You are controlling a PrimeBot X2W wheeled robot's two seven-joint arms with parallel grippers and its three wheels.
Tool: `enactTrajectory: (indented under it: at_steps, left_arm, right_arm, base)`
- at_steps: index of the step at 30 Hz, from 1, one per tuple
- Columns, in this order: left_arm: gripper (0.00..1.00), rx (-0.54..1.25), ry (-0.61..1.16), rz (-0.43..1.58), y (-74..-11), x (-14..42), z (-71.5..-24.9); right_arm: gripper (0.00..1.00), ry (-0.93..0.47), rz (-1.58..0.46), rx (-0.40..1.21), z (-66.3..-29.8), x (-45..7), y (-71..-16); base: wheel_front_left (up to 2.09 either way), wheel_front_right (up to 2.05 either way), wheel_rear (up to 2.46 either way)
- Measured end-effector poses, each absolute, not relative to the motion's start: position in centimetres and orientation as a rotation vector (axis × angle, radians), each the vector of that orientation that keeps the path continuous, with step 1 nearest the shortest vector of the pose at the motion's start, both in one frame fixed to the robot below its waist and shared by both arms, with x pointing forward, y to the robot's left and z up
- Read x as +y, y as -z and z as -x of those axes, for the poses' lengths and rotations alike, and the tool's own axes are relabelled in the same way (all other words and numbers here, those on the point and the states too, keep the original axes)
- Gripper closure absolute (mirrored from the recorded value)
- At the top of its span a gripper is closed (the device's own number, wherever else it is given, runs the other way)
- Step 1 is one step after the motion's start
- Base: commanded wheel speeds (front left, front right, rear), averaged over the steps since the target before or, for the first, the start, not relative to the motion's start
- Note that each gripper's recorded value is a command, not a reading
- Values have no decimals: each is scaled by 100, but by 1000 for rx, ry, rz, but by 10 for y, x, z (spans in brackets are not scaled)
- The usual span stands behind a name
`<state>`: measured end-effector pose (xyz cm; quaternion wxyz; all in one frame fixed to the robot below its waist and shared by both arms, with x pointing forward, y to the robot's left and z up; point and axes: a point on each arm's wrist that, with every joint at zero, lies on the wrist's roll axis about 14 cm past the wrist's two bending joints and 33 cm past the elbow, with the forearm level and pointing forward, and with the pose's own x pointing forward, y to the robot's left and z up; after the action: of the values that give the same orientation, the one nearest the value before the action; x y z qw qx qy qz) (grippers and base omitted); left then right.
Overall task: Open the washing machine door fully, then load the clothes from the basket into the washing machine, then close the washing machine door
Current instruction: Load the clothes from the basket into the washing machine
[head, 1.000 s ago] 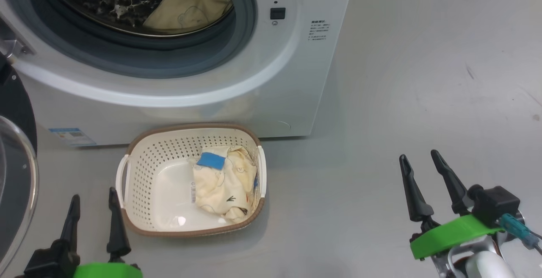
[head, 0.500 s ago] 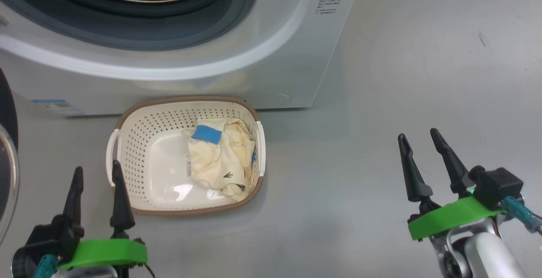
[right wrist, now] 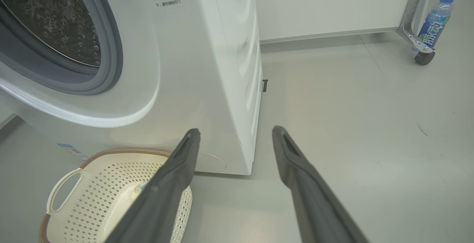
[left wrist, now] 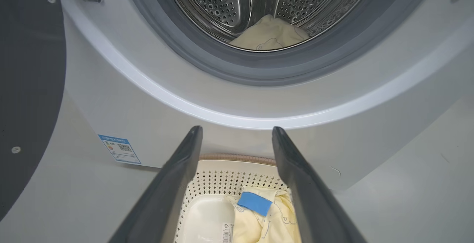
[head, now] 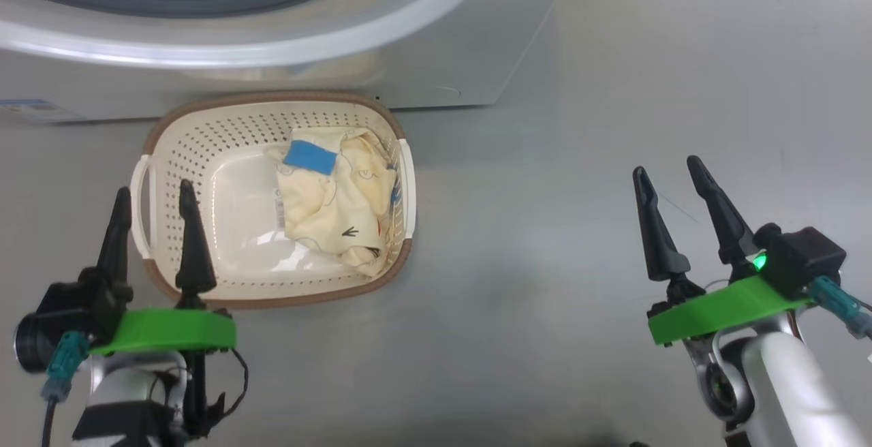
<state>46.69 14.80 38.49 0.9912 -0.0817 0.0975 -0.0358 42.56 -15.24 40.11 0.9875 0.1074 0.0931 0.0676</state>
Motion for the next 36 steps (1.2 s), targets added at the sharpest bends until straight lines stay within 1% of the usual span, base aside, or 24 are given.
enactTrajectory:
  at_steps: [10, 16, 27, 36]
  left_arm:
    - [0, 240, 185, 186, -343, 113, -523]
    - [0, 312, 252, 204, -308, 89, -542]
    - [0, 532, 358, 214, -230, 42, -552]
    - [0, 736, 327, 281, -173, 32, -536]
  right_arm:
    - [0, -125, -218, 252, -438, -154, -368]
    - [0, -116, -206, 255, -448, -158, -361]
    - [0, -91, -202, 312, -450, -164, -334]
    - [0, -81, -201, 359, -447, -166, -313]
  base:
    - [0, 0, 0]
    - [0, 0, 0]
    - [0, 0, 0]
    - [0, 0, 0]
